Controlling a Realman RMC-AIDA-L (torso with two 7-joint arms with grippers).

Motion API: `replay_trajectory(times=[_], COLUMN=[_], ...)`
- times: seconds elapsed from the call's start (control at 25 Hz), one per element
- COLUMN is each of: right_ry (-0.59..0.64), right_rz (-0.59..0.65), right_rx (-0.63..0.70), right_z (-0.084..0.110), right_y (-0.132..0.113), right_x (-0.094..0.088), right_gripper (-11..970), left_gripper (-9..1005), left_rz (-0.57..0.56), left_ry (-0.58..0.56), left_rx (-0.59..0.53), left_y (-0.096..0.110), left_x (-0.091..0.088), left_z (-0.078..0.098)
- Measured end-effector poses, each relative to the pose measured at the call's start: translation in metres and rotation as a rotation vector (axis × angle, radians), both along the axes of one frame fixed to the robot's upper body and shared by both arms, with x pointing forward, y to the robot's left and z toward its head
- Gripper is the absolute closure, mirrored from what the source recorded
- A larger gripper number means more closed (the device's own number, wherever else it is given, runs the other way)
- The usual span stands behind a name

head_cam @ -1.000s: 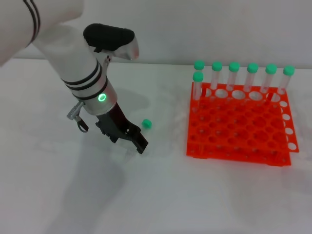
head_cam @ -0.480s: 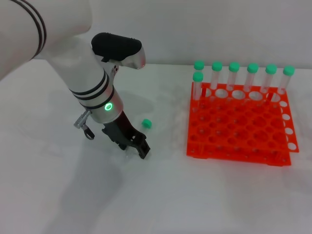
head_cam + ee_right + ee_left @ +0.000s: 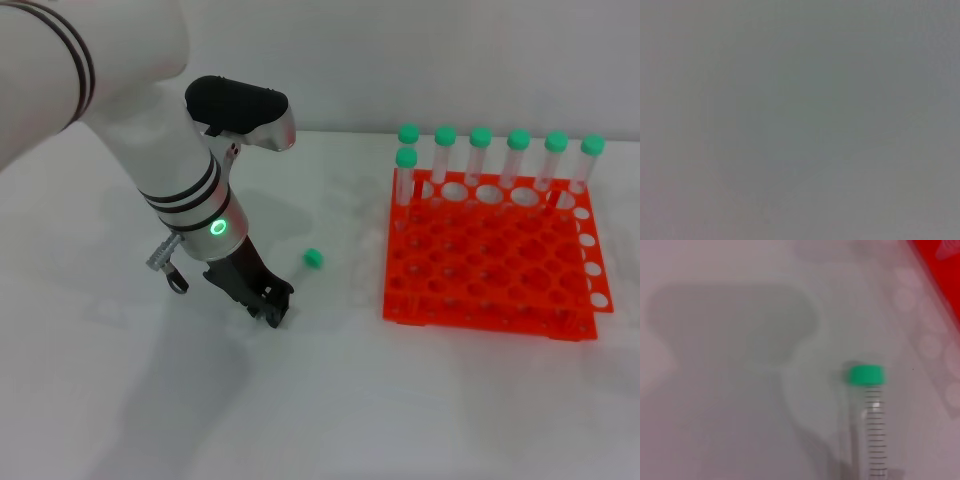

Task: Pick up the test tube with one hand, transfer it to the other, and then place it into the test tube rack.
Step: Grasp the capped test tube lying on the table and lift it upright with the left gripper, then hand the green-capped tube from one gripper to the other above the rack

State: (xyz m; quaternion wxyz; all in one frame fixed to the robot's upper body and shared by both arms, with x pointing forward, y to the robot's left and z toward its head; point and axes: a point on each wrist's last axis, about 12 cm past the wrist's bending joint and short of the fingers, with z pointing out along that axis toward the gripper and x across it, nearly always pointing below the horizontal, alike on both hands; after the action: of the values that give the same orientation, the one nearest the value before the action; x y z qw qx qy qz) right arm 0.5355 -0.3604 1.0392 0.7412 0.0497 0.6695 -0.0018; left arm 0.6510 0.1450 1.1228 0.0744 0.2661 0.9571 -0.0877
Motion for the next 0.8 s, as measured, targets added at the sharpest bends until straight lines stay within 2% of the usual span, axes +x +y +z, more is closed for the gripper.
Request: replay_trajectory(times=[0.2, 0.32, 0.6, 0.72, 0.8], right_ry=[0.000, 0.001, 0.000, 0.002, -0.001], right_rz=[-0.010, -0.013, -0.030, -0.033, -0.049], right_rx=[0.005, 0.004, 0.008, 0.009, 0.017], right_z=[0.000, -0.001, -0.001, -0.001, -0.001], right_y=[-0.002, -0.002, -0.006, -0.006, -0.008], right_x=[-0.001, -0.002, -0.004, -0.004, -0.005], right_gripper=[146, 146, 146, 148, 149], left_gripper=[760, 776, 802, 803, 803], left_rz=[-0.004, 0.007, 0.112, 0.199, 0.302], left_ry=[-0.005, -0.043, -0.338, -0.476, -0.586], left_rx=[-0.006, -0.020, -0.169, -0.265, -0.331], left_y=[-0.002, -0.003, 0.004, 0.014, 0.027], left_x=[0.000, 0.005, 0.037, 0.046, 0.050], left_z=[-0.001, 0.002, 0.008, 0.005, -0.001])
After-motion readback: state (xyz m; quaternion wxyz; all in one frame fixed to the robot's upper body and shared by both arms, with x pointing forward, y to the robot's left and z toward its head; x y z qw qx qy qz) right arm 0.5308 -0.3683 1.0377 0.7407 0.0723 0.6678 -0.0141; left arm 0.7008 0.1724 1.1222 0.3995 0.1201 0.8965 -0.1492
